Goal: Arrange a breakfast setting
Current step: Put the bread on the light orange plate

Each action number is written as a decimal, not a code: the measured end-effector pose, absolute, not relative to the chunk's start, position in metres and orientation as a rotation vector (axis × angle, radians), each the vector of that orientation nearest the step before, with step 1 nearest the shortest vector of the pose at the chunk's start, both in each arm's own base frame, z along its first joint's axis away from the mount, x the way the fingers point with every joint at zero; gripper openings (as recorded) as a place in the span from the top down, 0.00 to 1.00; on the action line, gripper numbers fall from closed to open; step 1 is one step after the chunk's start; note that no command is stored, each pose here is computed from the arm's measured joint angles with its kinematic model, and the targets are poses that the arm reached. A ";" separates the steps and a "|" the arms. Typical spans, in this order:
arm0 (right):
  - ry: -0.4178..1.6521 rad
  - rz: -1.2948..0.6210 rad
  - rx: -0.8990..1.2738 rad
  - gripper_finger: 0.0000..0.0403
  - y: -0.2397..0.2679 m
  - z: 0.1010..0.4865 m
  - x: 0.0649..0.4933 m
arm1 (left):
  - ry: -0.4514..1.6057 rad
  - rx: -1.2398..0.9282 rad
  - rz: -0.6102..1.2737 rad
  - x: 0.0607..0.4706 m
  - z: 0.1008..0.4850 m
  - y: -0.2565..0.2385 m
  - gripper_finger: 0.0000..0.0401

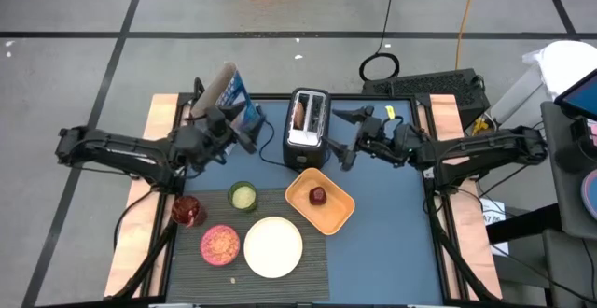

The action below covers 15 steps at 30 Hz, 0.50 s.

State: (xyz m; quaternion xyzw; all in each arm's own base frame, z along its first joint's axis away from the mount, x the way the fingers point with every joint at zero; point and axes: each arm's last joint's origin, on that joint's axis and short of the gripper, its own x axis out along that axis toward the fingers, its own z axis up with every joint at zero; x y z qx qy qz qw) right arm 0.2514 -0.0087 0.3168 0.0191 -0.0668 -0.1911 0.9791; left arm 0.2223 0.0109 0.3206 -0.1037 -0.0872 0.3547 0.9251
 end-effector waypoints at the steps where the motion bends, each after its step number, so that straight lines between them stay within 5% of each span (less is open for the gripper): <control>1: -0.127 -0.388 0.037 0.02 -0.010 0.318 0.248 | -0.179 -0.210 0.725 0.227 0.324 0.010 0.02; 15: -0.007 -0.403 0.014 0.02 -0.013 0.331 0.202 | -0.061 -0.226 0.779 0.302 0.345 0.007 0.02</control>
